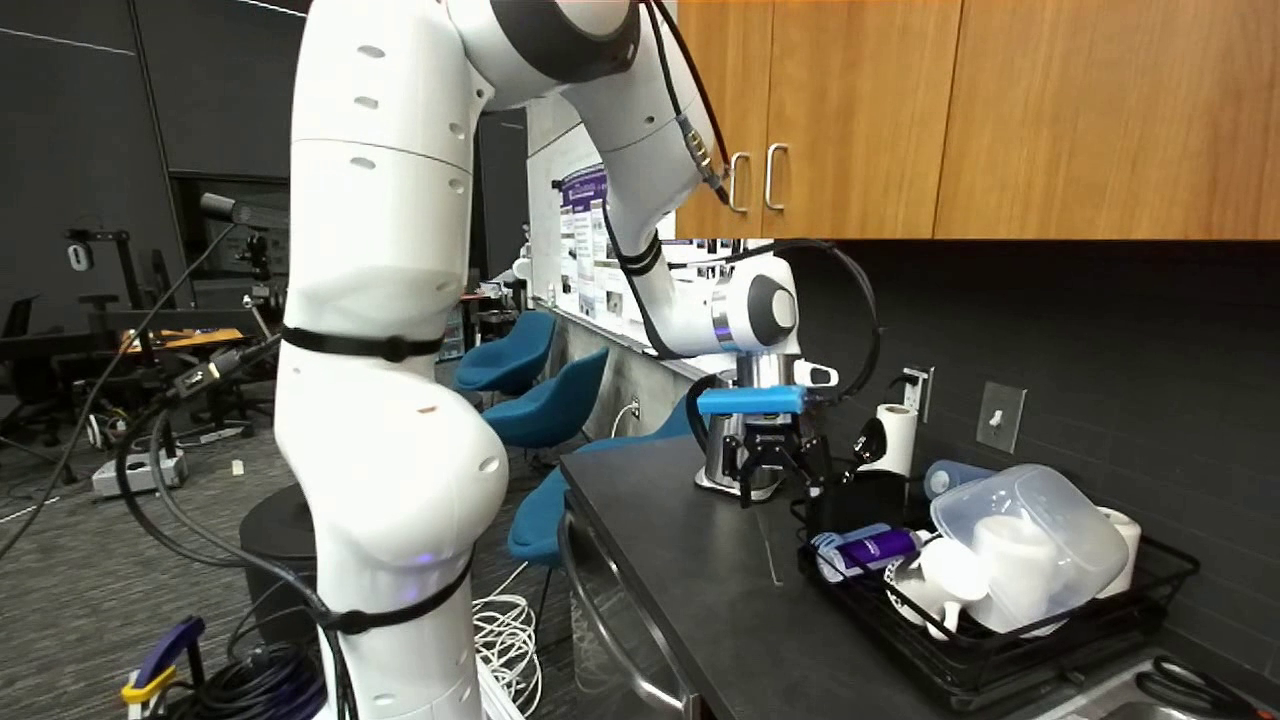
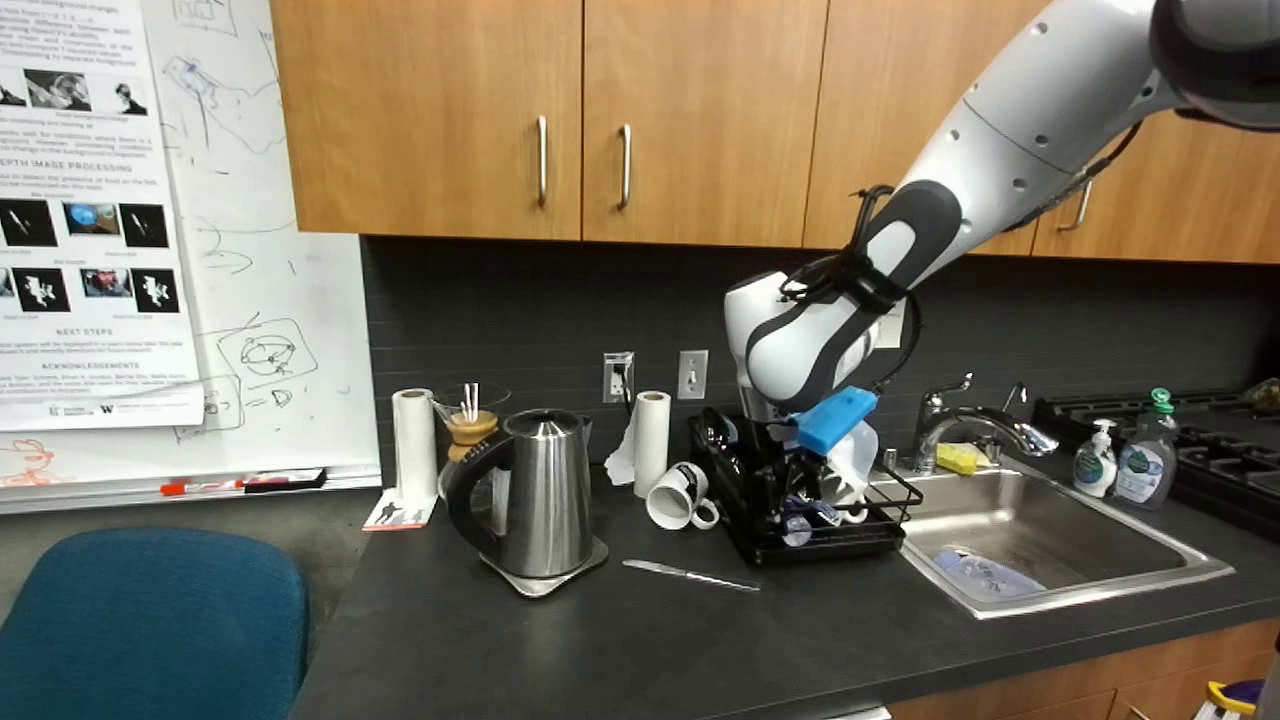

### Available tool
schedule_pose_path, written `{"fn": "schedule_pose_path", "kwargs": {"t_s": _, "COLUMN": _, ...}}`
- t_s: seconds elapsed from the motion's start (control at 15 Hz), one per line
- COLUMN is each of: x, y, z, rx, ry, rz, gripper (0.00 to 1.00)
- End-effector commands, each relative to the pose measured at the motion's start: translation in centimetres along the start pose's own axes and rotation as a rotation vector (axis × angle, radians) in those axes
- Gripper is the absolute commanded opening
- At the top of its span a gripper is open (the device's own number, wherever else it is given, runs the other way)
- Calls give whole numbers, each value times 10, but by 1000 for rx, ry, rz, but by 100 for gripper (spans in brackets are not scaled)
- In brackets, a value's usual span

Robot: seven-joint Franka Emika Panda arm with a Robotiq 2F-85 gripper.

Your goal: Move the blue fork from the drying rack to the counter next to the knife

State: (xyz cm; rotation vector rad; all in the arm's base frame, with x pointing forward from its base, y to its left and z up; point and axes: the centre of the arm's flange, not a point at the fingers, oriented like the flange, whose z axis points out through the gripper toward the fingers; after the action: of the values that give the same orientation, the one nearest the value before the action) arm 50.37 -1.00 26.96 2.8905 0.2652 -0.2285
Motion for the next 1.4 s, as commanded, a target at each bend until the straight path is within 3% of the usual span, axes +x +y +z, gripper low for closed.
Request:
{"fn": "schedule_pose_path", "kwargs": {"t_s": 0.0, "x": 19, "y": 9, "z": 21, "rx": -30, "ry": -2, "rz": -21, "gripper": 100}}
{"fn": "schedule_pose_path", "kwargs": {"t_s": 0.2, "x": 16, "y": 12, "z": 25, "rx": -68, "ry": -23, "rz": -56, "gripper": 100}}
{"fn": "schedule_pose_path", "kwargs": {"t_s": 0.73, "x": -4, "y": 35, "z": -39, "rx": -154, "ry": -33, "rz": -74, "gripper": 100}}
{"fn": "schedule_pose_path", "kwargs": {"t_s": 1.0, "x": -11, "y": 34, "z": -66, "rx": -156, "ry": -9, "rz": -45, "gripper": 100}}
{"fn": "schedule_pose_path", "kwargs": {"t_s": 1.33, "x": -1, "y": 36, "z": -61, "rx": -141, "ry": 24, "rz": -8, "gripper": 100}}
